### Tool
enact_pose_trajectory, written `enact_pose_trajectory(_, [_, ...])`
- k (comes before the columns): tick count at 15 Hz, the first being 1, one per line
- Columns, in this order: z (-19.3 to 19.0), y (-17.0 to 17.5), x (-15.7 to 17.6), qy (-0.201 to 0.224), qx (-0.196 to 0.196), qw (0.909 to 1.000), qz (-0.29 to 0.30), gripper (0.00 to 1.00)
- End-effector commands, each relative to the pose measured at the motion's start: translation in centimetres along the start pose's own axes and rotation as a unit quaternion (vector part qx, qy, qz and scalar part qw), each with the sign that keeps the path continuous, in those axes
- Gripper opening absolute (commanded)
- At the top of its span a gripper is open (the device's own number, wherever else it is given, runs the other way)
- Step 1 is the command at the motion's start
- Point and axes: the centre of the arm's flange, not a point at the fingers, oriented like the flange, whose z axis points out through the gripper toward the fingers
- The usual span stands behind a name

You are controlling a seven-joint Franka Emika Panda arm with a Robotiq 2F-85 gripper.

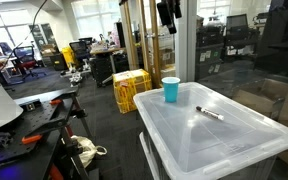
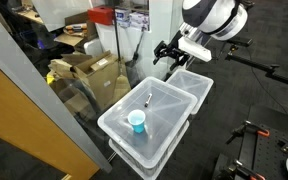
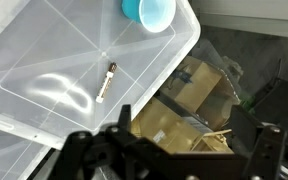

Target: Pick up the marker and put it in the blue cup

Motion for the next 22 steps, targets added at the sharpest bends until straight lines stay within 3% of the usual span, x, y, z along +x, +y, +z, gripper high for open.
enact_pose_trajectory(1, [3.1,-1.5,3.0,-0.008,0.032,0.9993,0.019,1.00])
enact_pose_trajectory(5, [6.3,-2.0,4.5,-0.022,0.046,0.9980,0.037,1.00])
enact_pose_trajectory(22, [18.3,1.3,9.3,-0.035,-0.012,0.9960,0.082,1.00])
